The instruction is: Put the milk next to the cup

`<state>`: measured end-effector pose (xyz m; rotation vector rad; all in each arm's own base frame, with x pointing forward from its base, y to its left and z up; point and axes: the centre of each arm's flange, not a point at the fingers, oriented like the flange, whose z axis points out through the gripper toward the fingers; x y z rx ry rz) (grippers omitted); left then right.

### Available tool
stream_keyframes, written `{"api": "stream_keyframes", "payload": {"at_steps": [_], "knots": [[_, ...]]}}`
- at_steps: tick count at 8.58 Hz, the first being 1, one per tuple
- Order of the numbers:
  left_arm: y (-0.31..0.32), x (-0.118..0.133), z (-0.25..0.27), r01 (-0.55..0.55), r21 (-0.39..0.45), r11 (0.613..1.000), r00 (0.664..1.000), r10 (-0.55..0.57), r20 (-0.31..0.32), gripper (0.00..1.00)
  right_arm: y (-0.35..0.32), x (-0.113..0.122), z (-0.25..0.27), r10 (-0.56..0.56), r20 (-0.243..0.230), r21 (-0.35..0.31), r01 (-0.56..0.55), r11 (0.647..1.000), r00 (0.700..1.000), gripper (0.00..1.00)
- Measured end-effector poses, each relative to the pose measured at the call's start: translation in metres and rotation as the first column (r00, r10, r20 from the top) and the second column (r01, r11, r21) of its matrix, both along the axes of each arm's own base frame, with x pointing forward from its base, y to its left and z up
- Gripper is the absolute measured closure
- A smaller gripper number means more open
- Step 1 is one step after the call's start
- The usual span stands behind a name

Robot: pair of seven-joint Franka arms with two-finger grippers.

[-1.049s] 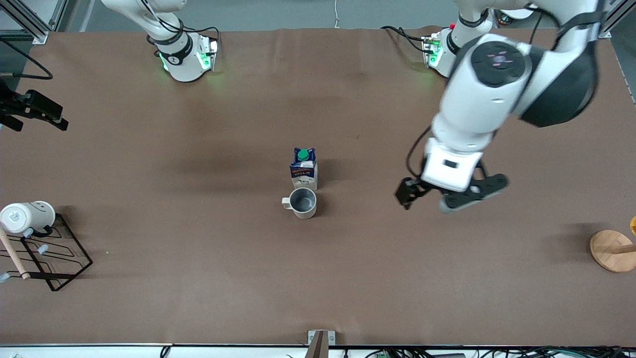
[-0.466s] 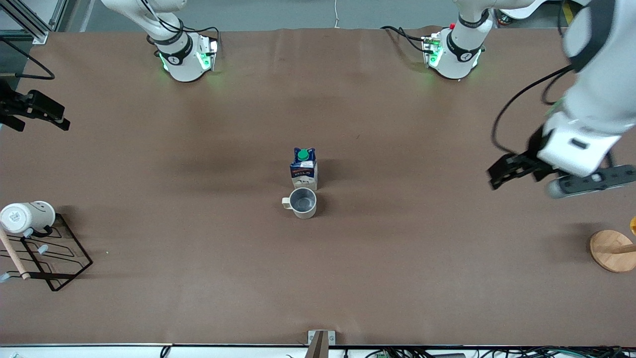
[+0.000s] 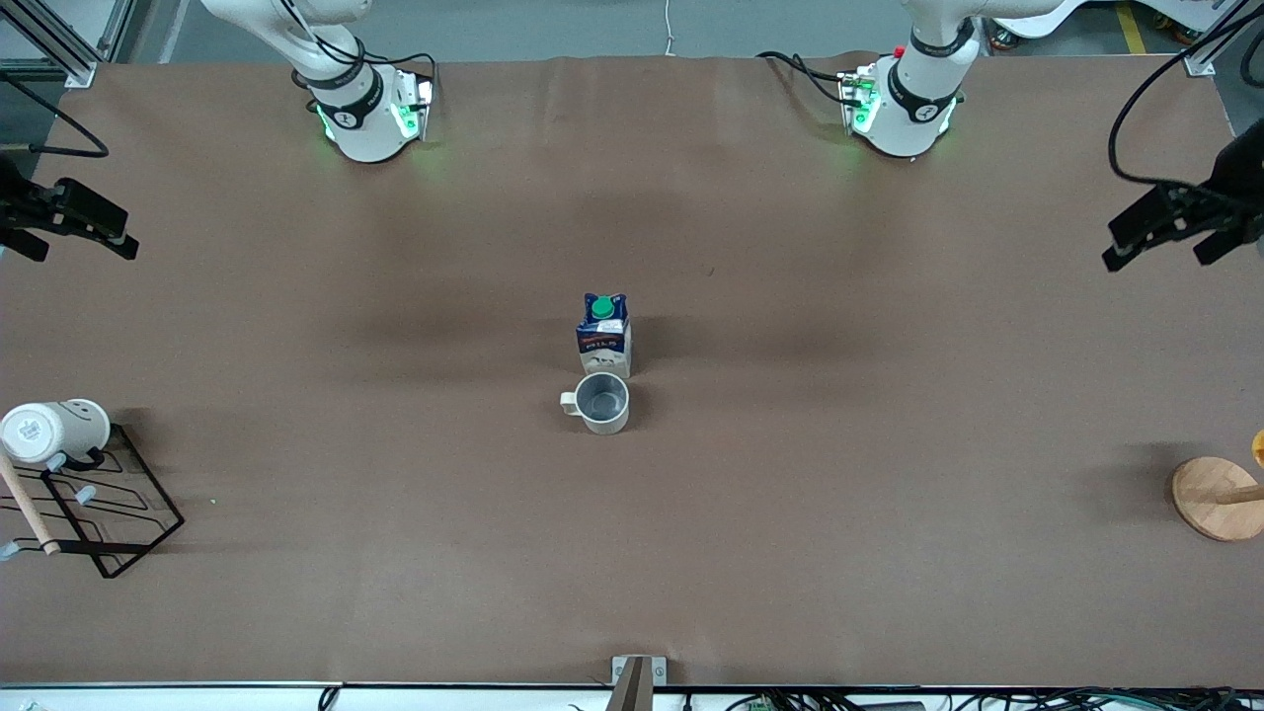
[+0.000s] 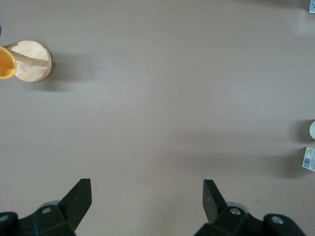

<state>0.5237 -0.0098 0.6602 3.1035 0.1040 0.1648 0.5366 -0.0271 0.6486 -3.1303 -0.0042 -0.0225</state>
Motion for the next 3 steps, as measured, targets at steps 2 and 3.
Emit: {"api": "stream_keyframes", "payload": {"at_steps": [2,3], "knots": [[-0.0016,-0.0029,0.0015,0.013,0.000,1.000,1.000,-0.013,0.008,0.00,0.0010,-0.0001,-0.0001,0.002,-0.001,0.001,-0.002,1.000,1.000,0.00],[-0.0016,-0.0031,0.0017,0.036,0.003,0.999,0.999,-0.036,0.004,0.00,0.0019,0.0000,-0.0001,0.003,-0.001,0.001,-0.003,1.000,1.000,0.00]]}}
